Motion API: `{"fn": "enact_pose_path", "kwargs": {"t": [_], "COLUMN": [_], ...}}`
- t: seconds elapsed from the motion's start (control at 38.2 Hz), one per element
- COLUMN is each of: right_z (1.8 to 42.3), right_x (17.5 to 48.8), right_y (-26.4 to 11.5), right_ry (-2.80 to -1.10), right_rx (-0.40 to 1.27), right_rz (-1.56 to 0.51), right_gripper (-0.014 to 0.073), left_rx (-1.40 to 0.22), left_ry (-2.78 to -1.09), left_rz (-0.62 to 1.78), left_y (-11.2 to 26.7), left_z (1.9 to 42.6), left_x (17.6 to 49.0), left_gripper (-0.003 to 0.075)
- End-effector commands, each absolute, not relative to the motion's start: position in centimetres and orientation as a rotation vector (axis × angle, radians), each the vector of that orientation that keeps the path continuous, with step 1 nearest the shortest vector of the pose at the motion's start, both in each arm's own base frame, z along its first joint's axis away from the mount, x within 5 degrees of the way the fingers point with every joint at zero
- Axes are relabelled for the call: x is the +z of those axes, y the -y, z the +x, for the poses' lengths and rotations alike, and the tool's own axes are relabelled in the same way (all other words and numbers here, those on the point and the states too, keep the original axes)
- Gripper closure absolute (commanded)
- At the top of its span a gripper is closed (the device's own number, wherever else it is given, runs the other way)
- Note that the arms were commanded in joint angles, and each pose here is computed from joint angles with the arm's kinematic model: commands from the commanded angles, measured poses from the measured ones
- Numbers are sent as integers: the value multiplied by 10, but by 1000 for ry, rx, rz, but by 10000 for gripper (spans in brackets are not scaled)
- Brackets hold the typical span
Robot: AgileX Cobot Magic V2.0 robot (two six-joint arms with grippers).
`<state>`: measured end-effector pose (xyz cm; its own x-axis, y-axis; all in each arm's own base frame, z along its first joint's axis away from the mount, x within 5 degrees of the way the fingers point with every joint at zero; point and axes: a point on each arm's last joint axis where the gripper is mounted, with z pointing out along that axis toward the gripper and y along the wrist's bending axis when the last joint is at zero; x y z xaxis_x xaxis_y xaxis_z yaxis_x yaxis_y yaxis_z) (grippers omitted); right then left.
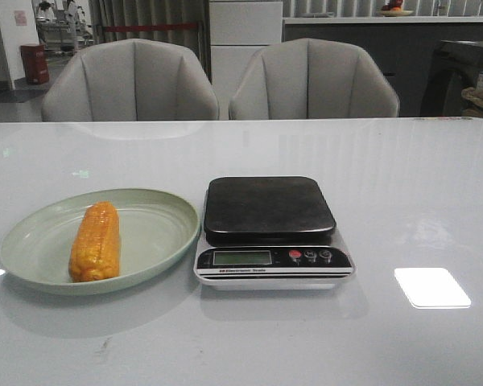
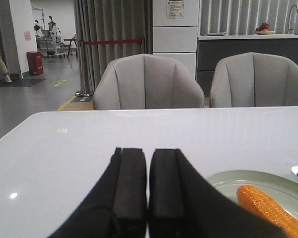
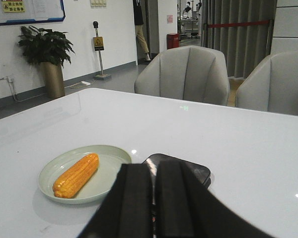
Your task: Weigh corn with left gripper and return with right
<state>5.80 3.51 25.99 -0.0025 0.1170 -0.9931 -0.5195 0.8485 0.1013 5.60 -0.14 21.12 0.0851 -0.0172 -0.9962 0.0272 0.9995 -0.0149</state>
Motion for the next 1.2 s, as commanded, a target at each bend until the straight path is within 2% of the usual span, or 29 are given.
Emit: {"fn": "enact_pose_path", "kwargs": {"t": [0.0, 0.39, 0.6, 0.81, 0.92, 1.18], "right_z": [58, 59, 64, 55, 57, 55], "right_x": [276, 270, 246, 210, 199, 200], "right_y": [-34, -34, -22, -5, -4, -4], "right_ry": [-1397, -1411, -1488, -1476, -1532, -1521], "right_rx": [514, 506, 339, 145, 122, 124], "right_rz": [-311, -308, -181, -7, 12, 11], "right_gripper": [403, 403, 403, 403, 403, 403], "left_rx": [-43, -43, -43, -43, -43, -43], "left_ry": [-1417, -1417, -1417, -1419, -1419, -1419], "left_rz": [14, 14, 14, 14, 14, 14], "left_y": [2, 2, 2, 2, 2, 2], "left_z": [55, 55, 55, 55, 55, 55], "left_x": [209, 209, 209, 209, 209, 209], "left_gripper": [598, 598, 598, 598, 598, 598]}}
